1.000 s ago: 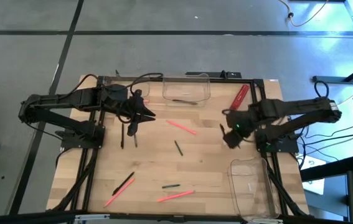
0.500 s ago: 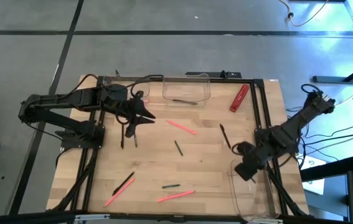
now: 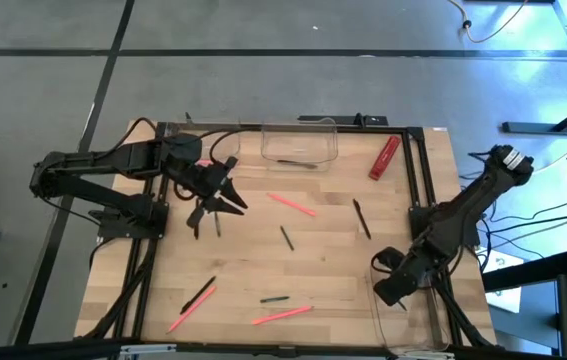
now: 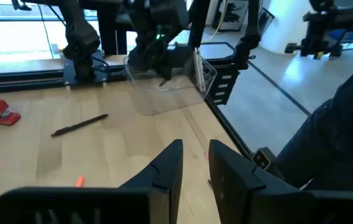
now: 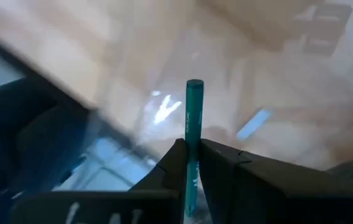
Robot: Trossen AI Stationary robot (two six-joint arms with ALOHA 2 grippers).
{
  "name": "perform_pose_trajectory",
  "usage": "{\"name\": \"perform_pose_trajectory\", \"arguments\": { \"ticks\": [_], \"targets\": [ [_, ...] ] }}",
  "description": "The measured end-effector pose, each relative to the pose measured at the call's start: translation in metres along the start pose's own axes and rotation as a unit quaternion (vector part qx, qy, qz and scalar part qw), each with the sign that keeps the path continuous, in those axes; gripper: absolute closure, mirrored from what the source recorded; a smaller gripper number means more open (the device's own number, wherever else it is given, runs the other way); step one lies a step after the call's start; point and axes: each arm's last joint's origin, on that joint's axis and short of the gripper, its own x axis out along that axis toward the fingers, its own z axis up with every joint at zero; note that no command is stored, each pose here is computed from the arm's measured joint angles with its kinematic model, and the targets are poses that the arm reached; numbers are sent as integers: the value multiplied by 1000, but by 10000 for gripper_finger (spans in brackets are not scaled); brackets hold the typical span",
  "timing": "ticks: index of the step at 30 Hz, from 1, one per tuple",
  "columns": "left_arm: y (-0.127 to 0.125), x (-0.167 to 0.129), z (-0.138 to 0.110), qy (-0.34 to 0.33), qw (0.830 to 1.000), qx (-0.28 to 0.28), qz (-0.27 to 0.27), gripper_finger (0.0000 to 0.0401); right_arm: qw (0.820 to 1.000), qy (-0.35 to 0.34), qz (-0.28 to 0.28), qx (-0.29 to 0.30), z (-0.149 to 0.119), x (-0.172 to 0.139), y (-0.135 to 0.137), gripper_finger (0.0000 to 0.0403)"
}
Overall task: Sort crayons/erasers/pens/pencils in bins
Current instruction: Put the green crayon into the bottom transparent bin, then put the pink pencil into the top left transparent bin
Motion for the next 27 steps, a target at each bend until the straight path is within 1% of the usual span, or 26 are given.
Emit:
{"name": "perform_pose_trajectory", "arguments": {
  "ticks": [4, 7, 20, 23, 27],
  "targets": [
    [0, 0, 0, 0, 1000, 0, 2, 330, 1000, -7, -19, 1, 7, 17, -13, 366],
    [0, 0, 0, -2, 1000, 0, 2, 330, 1000, -14, -19, -5, 10, 24, -17, 366],
    [0, 0, 2, -9, 1000, 4, 3, 330, 1000, -20, -9, 4, 10, 25, -14, 363],
    [0, 0, 2, -9, 1000, 4, 3, 330, 1000, -19, -6, 5, 10, 25, -13, 347],
    [0, 0, 2, -9, 1000, 3, 3, 330, 1000, -19, -5, 5, 10, 25, -13, 309]
  ]
}}
